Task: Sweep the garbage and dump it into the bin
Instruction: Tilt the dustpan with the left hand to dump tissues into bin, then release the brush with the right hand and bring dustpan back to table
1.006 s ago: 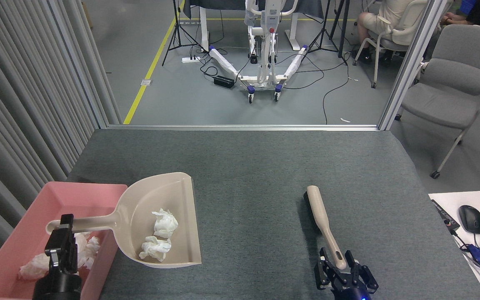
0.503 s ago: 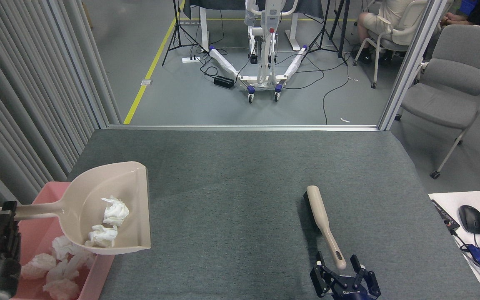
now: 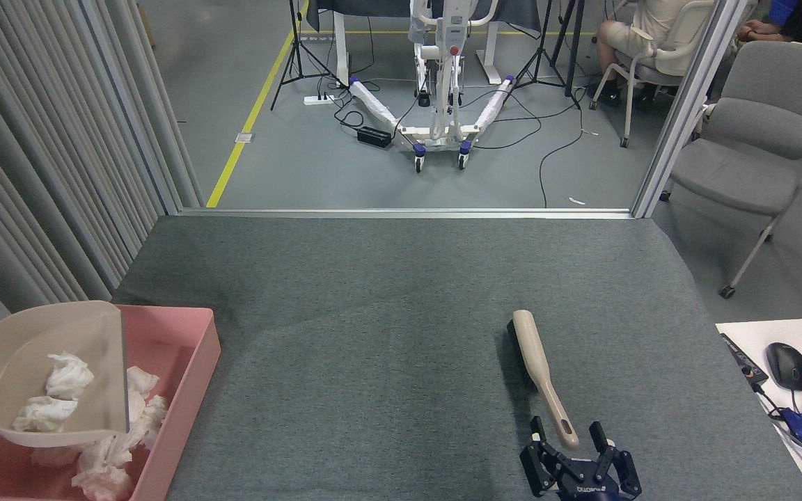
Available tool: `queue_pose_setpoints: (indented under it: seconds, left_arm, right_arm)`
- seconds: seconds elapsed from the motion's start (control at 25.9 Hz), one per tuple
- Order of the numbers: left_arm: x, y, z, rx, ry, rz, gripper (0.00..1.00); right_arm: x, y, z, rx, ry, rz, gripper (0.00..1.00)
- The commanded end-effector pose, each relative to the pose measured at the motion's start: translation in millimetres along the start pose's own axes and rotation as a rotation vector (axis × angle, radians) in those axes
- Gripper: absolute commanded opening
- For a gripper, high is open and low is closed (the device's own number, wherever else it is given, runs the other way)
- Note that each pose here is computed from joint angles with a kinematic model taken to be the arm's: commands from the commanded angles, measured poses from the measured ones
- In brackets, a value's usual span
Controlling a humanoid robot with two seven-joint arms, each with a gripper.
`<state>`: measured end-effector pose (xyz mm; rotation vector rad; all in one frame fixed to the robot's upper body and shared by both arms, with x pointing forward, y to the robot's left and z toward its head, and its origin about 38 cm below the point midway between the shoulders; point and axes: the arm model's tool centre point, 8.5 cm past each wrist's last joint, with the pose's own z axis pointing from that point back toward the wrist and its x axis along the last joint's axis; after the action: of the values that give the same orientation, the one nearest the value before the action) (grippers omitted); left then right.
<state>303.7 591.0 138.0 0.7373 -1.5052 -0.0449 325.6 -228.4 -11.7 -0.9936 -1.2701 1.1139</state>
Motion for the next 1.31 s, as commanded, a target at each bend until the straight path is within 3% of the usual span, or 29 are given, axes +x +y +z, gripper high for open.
queue_pose_setpoints:
  seconds: [0.0, 0.15, 0.31, 0.46, 0.73, 0.81, 1.01, 1.16, 1.28]
  left_arm:
    - [-1.6, 27.9, -2.8, 0.045, -0.015, -0.027, 0.03]
    - [10.3, 36.4, -4.4, 0.028, -0.113, -0.084, 0.03]
    - [23.5, 29.9, -7.0, -0.036, -0.197, -0.298, 0.03]
    - [32.8, 32.1, -9.5, -0.026, -0.26, -0.461, 0.04]
    - [45.2, 39.4, -15.3, 0.016, -0.293, -0.467, 0.03]
    - [48.8, 39.5, -16.5, 0.03, -0.298, -0.426, 0.03]
    - [59.2, 38.9, -16.4, 0.089, -0.313, -0.106, 0.0]
    - [72.7, -21.5, -9.4, -0.031, -0.313, 0.122, 0.0]
    - [85.0, -90.8, 0.6, -0.119, -0.314, 0.266, 0.0]
  right_arm:
    - [1.1, -9.4, -1.3, -0.026, -0.003, 0.001, 0.96]
    - [2.3, -24.0, -3.8, -0.065, 0.013, 0.004, 0.96]
    - [-0.7, -38.6, -5.7, -0.099, 0.028, 0.014, 0.96]
    - [-1.9, -52.3, -7.7, -0.131, 0.035, 0.032, 0.96]
    - [-10.2, -58.7, -9.7, -0.104, 0.075, 0.053, 0.96]
    - [-11.9, -63.9, -9.6, -0.104, 0.073, 0.059, 0.96]
    - [-20.3, -82.5, -9.4, -0.136, 0.083, 0.06, 0.96]
    - [-25.9, -91.3, -8.7, -0.145, 0.075, 0.084, 0.96]
    - [-29.6, -91.5, -7.2, -0.141, 0.078, 0.094, 0.96]
